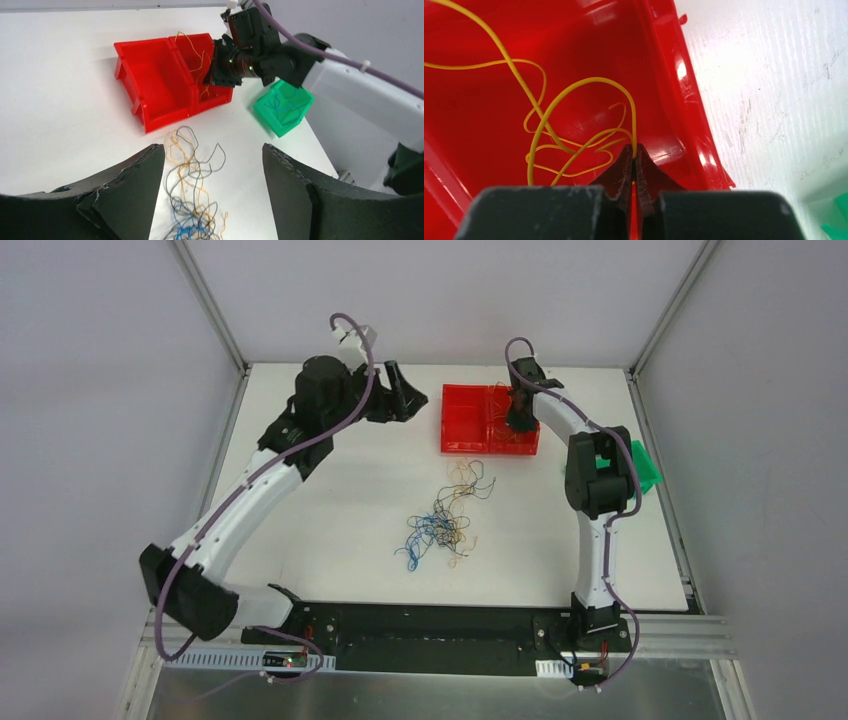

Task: Untangle the cables
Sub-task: Place the cable in the bin.

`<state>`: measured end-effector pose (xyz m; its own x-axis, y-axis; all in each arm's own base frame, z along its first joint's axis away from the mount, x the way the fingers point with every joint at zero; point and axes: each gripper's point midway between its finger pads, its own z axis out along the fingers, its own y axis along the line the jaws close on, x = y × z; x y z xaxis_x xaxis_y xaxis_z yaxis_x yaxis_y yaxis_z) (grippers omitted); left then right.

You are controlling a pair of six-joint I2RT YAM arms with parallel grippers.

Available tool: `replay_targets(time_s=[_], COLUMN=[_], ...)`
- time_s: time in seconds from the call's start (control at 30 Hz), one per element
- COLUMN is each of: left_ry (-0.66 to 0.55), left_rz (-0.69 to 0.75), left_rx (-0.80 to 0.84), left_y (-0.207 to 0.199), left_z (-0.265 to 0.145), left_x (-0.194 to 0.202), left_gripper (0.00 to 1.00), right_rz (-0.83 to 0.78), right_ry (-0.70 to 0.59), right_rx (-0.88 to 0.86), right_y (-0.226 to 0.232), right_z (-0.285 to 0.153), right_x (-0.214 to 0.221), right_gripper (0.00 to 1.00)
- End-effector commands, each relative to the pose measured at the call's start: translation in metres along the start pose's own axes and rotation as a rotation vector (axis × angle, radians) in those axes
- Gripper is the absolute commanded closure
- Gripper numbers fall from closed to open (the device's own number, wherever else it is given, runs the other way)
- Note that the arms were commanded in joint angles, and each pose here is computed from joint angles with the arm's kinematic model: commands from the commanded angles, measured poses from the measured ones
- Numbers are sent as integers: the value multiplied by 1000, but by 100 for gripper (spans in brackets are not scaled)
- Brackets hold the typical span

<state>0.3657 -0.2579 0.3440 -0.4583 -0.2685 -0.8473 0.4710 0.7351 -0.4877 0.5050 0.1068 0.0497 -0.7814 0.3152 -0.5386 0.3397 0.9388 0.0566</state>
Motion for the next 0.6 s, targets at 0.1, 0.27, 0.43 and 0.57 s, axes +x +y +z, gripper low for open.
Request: replay_targets(time_s=[0.1, 0.27, 0.43, 0.57], left_ry=[70, 115, 142, 165], left_rz=[45, 17, -11, -17], left_rx=[-107, -143, -149, -155], left_y=[27, 41, 45, 49], left_z=[-63, -90, -103, -104], left_x=[52, 85, 105, 115], left_gripper=[26, 24, 24, 23], right_rz=[-18, -4, 14, 36], right_ry=[-36, -89, -127, -154], right_rx=[-9, -36, -41, -71], right_y=[5, 8, 5, 3], right_z=[-32, -66, -90, -114], right_x=[-21, -45, -57, -64], right_gripper=[85, 66, 50, 24])
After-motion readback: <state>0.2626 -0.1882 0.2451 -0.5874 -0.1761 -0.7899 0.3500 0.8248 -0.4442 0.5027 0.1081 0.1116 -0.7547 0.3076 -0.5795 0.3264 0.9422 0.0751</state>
